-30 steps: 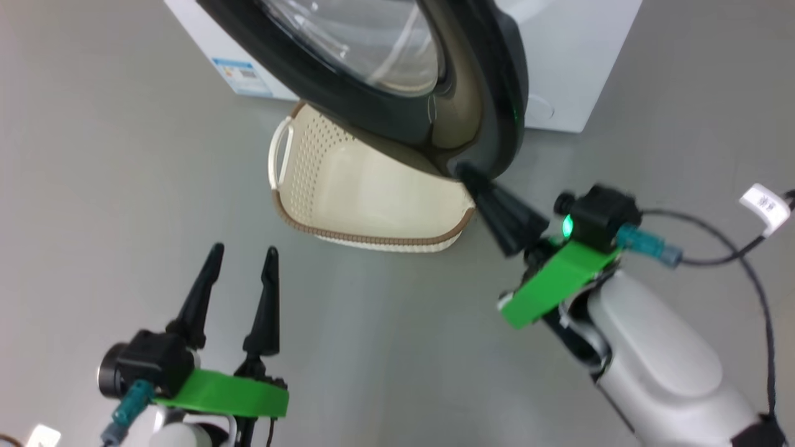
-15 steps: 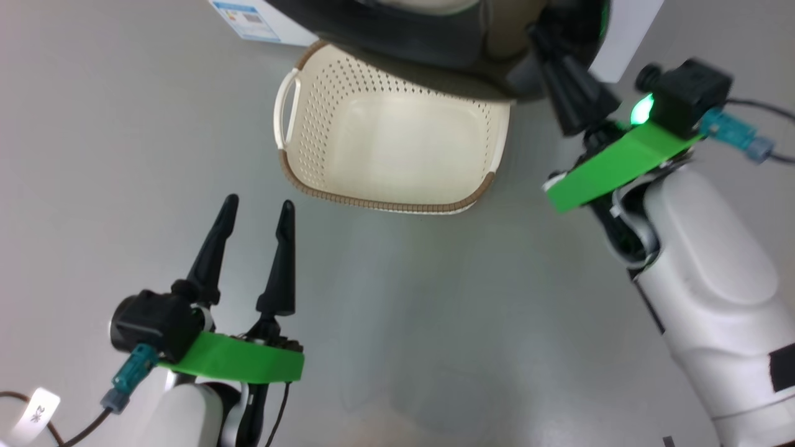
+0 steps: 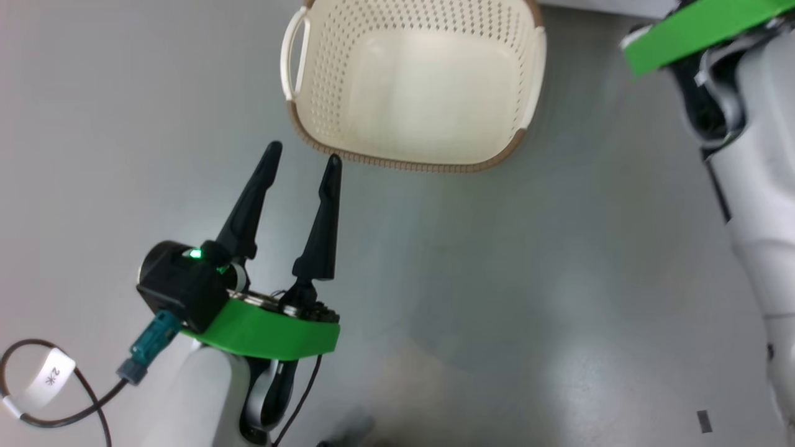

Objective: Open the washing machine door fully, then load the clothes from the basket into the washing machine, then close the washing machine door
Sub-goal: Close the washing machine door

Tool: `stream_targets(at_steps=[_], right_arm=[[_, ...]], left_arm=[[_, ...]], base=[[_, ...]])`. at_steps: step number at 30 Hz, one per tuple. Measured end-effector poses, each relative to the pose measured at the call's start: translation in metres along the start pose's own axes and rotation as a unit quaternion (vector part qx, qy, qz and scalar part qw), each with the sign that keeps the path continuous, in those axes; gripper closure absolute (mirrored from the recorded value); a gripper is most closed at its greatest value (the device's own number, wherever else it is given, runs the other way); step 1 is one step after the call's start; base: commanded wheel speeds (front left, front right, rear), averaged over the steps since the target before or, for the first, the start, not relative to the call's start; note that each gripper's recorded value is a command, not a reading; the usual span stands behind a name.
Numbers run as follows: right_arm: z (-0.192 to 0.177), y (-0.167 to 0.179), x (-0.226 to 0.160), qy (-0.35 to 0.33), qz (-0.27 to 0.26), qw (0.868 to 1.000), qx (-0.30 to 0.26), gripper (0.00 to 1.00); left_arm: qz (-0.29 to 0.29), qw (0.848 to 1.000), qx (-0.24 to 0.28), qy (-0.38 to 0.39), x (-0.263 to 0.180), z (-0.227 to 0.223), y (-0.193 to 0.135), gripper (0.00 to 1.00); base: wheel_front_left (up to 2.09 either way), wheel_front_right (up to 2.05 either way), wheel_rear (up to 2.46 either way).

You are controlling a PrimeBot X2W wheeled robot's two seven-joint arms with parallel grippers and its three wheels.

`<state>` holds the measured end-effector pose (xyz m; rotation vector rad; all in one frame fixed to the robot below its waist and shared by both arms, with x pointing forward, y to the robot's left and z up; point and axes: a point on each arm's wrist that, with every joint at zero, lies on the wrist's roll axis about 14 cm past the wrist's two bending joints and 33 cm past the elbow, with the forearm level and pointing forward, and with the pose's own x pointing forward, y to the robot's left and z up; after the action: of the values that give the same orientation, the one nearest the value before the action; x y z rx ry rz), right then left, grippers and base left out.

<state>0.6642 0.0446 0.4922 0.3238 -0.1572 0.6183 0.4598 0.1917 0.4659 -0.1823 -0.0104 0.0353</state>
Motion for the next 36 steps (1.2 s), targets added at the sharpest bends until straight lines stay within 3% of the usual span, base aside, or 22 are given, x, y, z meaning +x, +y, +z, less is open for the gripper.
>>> stream_targets(at_steps=[11,20,36], right_arm=[[-0.012,-0.032,0.029,-0.019,-0.029,0.999,0.005,1.0],[-0.013,-0.033,0.031,-0.02,-0.03,0.999,0.007,1.0],[0.002,-0.002,-0.014,0.009,-0.005,1.0,0.021,1.0]], left_arm=[[0.004,1.0,0.001,0.021,0.008,-0.02,0.003,0.0],[0.001,1.0,-0.001,0.024,0.01,-0.023,0.001,0.0],[0.003,1.0,0.012,-0.021,0.006,0.013,0.005,0.0]], base=[[0.0,0.0,0.0],[0.0,0.0,0.0],[0.0,0.0,0.0]])
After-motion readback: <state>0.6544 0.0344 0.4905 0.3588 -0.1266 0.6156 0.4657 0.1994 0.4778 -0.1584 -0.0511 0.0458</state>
